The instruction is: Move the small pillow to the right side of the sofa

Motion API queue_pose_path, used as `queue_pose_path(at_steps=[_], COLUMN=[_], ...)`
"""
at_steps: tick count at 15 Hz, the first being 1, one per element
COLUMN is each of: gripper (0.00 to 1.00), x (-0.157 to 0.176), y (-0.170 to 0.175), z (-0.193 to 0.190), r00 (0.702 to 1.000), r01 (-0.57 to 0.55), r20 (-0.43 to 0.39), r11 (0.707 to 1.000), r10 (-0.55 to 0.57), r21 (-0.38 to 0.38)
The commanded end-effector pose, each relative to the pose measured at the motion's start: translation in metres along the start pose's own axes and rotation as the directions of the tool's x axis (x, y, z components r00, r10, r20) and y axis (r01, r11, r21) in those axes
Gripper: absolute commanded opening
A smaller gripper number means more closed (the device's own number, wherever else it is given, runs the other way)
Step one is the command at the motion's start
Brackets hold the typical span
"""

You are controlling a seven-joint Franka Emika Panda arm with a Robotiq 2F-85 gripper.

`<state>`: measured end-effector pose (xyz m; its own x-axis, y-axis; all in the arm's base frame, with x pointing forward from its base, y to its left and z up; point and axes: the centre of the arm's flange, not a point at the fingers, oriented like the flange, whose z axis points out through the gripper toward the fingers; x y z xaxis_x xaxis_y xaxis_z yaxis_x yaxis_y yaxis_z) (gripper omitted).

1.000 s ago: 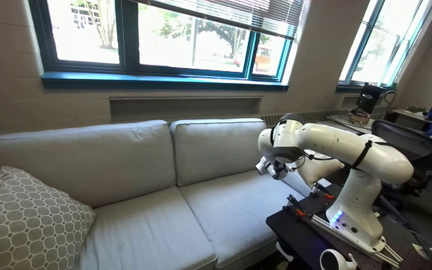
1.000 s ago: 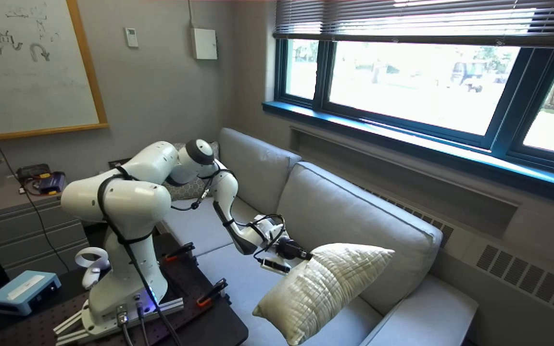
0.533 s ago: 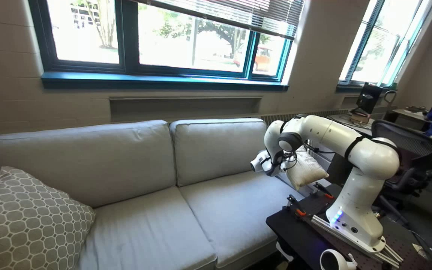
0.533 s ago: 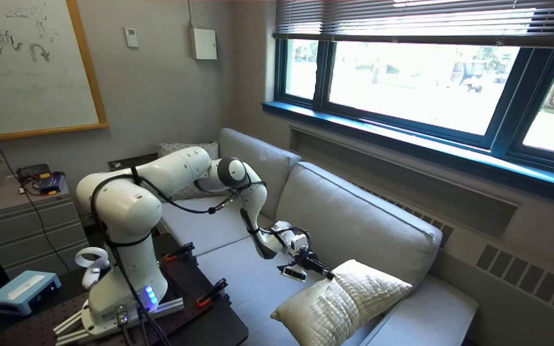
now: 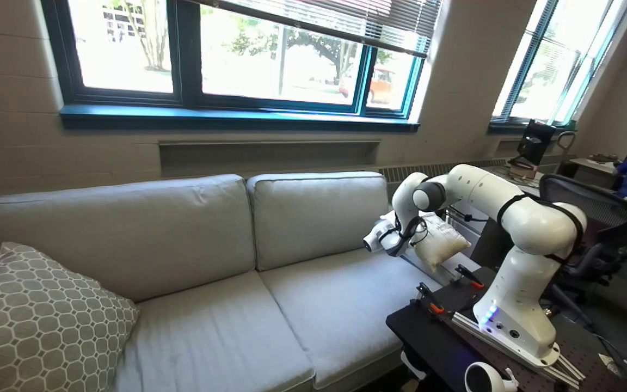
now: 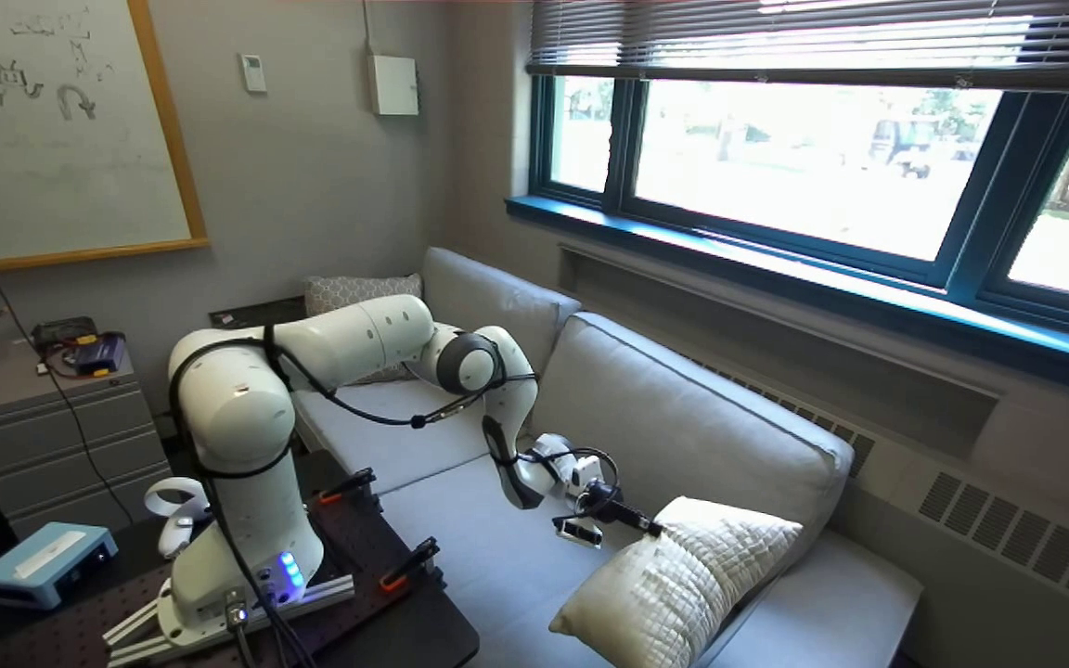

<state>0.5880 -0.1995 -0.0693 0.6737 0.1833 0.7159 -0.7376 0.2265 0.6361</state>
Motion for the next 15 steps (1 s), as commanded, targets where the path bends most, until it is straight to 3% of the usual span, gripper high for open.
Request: queue_pose_path(at_steps=[1, 5, 15], gripper=[0.06, 0.06, 0.07], x=[-0.015, -0.028, -0.029], y=[-0.074, -0.076, -0.073], z=[-0.009, -0.022, -0.032], r00=[0.998, 0.994, 0.989], r01=[0.054, 0.093, 0.145], r20=[0.012, 0.059, 0.005], r11=[0.999, 0.995, 0.989], r10=[-0.054, -0.095, -0.145], r21=[-0.006, 0.022, -0.028])
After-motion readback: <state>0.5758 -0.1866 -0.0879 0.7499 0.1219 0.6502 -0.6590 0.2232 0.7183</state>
